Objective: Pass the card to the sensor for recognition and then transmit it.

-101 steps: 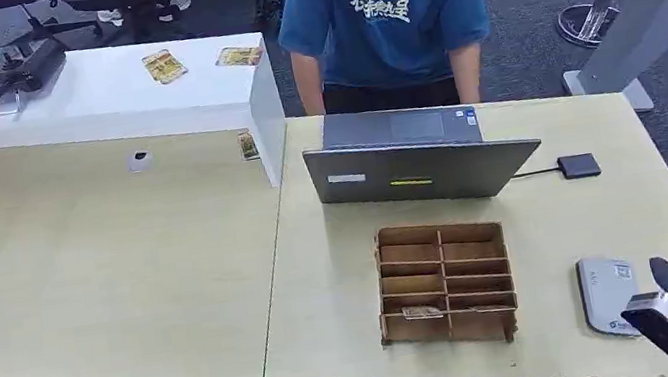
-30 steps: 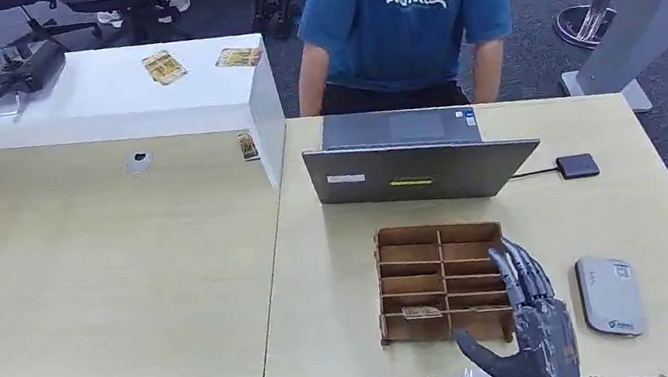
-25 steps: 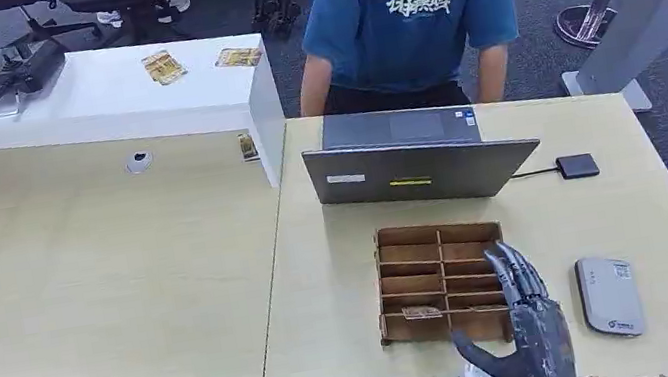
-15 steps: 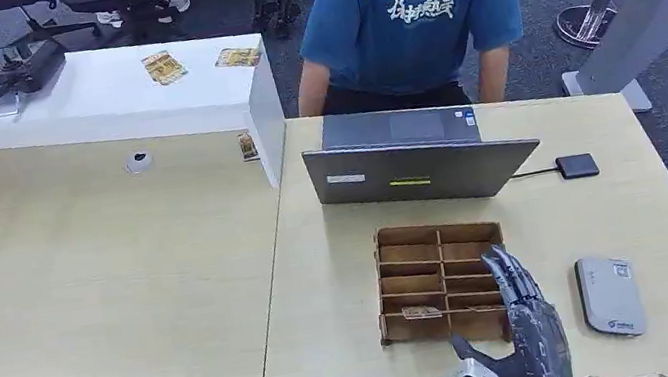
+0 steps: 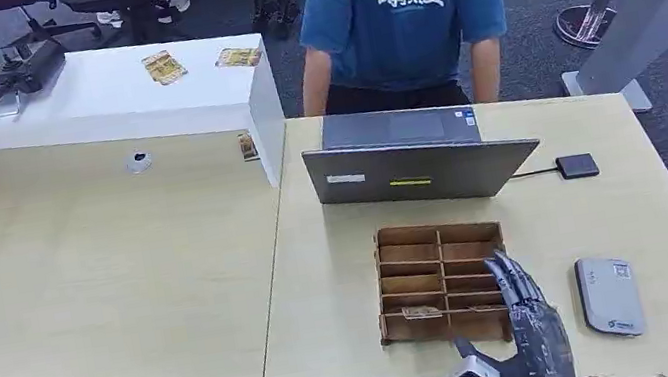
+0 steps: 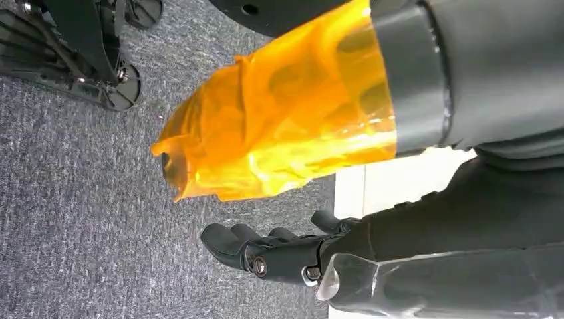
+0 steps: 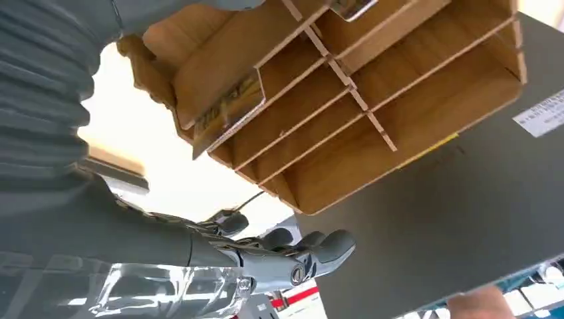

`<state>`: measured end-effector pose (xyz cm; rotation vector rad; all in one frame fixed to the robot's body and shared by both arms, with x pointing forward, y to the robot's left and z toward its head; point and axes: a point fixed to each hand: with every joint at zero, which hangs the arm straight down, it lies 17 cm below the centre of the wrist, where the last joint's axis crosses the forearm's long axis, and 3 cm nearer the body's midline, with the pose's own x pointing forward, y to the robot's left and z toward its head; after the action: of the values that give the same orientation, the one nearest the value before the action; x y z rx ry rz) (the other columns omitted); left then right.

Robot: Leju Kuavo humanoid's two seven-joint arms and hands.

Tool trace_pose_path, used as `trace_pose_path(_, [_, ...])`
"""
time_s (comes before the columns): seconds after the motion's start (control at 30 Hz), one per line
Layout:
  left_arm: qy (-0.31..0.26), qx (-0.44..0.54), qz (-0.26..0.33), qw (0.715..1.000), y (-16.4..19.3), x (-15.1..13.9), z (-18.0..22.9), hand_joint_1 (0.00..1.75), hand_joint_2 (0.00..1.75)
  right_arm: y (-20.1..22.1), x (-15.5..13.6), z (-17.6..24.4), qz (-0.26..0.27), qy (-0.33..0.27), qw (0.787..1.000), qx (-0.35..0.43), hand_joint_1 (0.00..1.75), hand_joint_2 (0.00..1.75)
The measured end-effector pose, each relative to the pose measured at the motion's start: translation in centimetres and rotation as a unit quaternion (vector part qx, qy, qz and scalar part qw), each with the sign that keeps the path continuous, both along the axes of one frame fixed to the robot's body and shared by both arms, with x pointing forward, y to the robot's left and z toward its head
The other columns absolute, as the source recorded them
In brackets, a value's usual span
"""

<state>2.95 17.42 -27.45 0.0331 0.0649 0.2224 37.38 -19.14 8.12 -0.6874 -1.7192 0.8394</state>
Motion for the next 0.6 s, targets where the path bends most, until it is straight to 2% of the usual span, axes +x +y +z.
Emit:
trace_pose_path(0.37, [0.006, -0.003, -0.006, 1.0, -0.1, -0.2, 0.0, 0.0, 0.0, -2.5, 0.7, -0.1, -0.032, -0.024, 0.992, -0.117, 0.0, 1.75])
trace_pose_path(0.6, [0.006, -0.002, -0.008, 1.0, 0.0, -0.2, 0.0, 0.0, 0.0, -3.2, 0.8, -1.0, -0.029, -0.003, 0.992, -0.124, 0.0, 1.75])
